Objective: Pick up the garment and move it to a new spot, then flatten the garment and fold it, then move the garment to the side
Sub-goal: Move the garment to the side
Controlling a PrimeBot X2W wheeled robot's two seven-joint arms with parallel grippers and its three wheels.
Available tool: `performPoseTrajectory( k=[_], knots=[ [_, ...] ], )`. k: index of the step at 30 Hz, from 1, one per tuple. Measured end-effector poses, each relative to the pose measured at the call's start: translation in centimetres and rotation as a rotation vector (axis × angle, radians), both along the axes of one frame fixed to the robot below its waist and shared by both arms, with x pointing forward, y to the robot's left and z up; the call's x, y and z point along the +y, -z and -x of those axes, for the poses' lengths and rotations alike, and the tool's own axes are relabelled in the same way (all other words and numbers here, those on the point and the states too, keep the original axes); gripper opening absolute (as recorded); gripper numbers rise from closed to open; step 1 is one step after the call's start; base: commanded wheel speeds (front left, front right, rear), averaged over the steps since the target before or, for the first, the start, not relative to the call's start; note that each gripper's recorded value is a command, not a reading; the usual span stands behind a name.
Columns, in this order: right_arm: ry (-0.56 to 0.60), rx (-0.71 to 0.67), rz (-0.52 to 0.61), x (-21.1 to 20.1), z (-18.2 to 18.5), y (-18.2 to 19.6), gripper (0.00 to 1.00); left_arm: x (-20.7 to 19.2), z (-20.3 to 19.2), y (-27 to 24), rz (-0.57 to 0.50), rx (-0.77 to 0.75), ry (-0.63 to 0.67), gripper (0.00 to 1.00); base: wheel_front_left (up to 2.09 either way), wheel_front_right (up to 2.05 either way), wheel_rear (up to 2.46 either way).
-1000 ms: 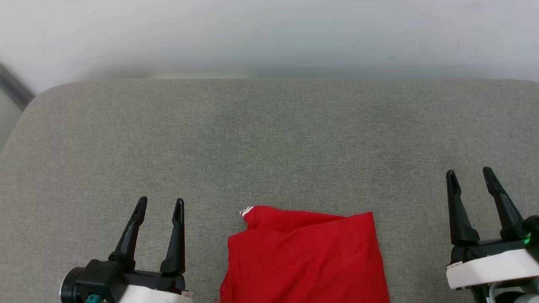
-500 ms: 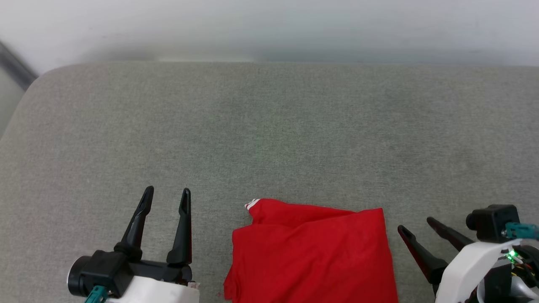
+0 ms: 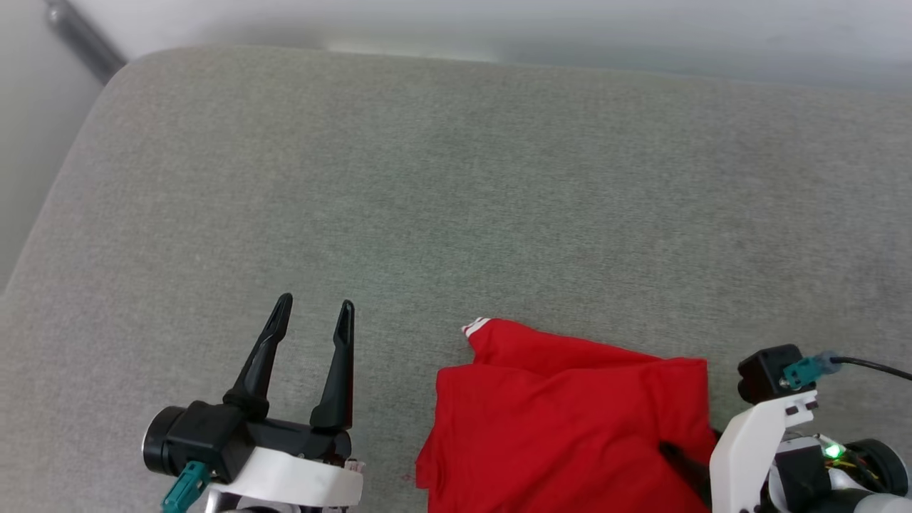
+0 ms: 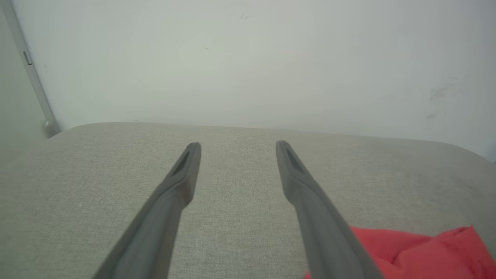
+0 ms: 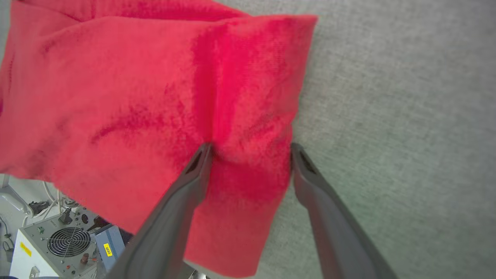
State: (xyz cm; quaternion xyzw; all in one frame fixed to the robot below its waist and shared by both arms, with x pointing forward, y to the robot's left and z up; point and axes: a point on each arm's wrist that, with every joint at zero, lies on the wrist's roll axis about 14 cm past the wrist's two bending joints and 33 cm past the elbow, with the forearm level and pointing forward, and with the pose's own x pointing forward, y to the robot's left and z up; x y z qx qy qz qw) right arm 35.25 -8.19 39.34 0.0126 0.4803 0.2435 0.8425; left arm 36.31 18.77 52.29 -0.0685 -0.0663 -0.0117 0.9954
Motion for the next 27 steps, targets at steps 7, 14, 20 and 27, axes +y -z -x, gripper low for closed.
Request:
performPoseTrajectory(
  k=[7,14,20,27],
  knots=[
    [-0.056,0.067,0.009,2.1,0.2,2.1,1.0,1.3,0.4,0.2,-0.014,0.012,-0.045,1.0,0.0,0.0,0.0],
    [-0.116,-0.004,0.039,3.0,-0.5,2.6,0.0,1.8,0.7,0.1,-0.016,0.012,-0.063,1.0,0.0,0.0,0.0],
    [-0.155,-0.119,0.098,2.3,-1.7,1.6,0.0,0.9,0.7,0.0,-0.002,0.006,-0.035,1.0,0.0,0.0,0.0],
    [-0.248,-0.299,0.33,-1.7,-4.5,-0.9,0.0,-3.1,-0.6,0.4,0.031,0.008,0.091,1.0,0.0,0.0,0.0]
  ],
)
